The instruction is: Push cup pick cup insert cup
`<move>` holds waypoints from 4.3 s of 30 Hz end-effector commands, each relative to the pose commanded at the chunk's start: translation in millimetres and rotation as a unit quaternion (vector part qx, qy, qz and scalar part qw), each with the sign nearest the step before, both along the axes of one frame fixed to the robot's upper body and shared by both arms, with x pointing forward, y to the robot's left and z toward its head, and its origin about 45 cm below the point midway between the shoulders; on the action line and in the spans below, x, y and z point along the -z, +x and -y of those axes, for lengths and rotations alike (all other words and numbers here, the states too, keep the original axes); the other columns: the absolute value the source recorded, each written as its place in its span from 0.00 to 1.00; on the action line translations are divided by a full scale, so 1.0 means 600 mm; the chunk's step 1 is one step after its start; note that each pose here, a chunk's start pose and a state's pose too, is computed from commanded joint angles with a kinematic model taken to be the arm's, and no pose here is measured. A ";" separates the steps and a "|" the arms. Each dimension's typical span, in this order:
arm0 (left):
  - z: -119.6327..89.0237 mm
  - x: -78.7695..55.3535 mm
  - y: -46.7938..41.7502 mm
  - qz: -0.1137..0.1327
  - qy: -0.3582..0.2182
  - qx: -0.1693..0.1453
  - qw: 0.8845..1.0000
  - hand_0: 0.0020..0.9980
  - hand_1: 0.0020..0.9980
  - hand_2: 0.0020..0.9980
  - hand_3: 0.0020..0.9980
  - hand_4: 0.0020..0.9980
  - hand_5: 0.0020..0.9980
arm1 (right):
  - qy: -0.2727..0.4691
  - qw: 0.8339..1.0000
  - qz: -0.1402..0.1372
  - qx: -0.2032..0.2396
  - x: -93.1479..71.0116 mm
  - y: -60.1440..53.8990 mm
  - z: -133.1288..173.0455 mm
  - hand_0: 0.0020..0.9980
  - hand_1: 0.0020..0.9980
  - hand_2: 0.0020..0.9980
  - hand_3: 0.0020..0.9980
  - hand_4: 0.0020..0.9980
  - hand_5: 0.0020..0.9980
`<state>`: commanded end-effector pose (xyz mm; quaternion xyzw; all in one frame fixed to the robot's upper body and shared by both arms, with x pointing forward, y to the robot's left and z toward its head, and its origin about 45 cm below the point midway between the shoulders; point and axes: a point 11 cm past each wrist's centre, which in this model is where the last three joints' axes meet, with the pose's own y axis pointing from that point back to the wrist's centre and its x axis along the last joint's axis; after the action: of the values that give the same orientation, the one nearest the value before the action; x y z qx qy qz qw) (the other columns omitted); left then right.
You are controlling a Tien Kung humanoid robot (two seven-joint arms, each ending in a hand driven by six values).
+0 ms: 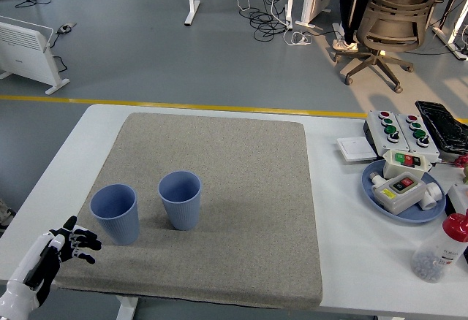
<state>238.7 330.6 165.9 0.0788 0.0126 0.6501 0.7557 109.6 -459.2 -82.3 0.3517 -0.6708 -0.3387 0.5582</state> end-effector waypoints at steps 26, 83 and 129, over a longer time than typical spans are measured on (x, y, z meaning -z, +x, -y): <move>0.045 0.026 0.045 -0.008 -0.006 0.024 1.000 0.56 0.57 0.51 0.44 0.64 1.00 | 0.003 1.000 0.002 0.000 0.001 0.001 -0.004 0.67 0.62 0.63 0.58 0.14 0.47; 0.037 0.055 0.115 -0.004 0.011 0.000 1.000 0.64 0.59 0.51 0.45 0.64 1.00 | 0.007 1.000 0.000 0.001 0.004 0.002 -0.012 0.67 0.61 0.63 0.58 0.14 0.47; 0.031 0.037 0.240 0.026 0.046 -0.019 0.998 0.64 0.59 0.51 0.45 0.62 1.00 | 0.010 1.000 -0.007 -0.007 0.008 0.002 -0.022 0.67 0.61 0.63 0.58 0.14 0.47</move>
<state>382.5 312.2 143.4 0.0962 -0.0355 0.6658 0.7390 111.1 -445.8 -87.1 0.3595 -0.6614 -0.3439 0.5613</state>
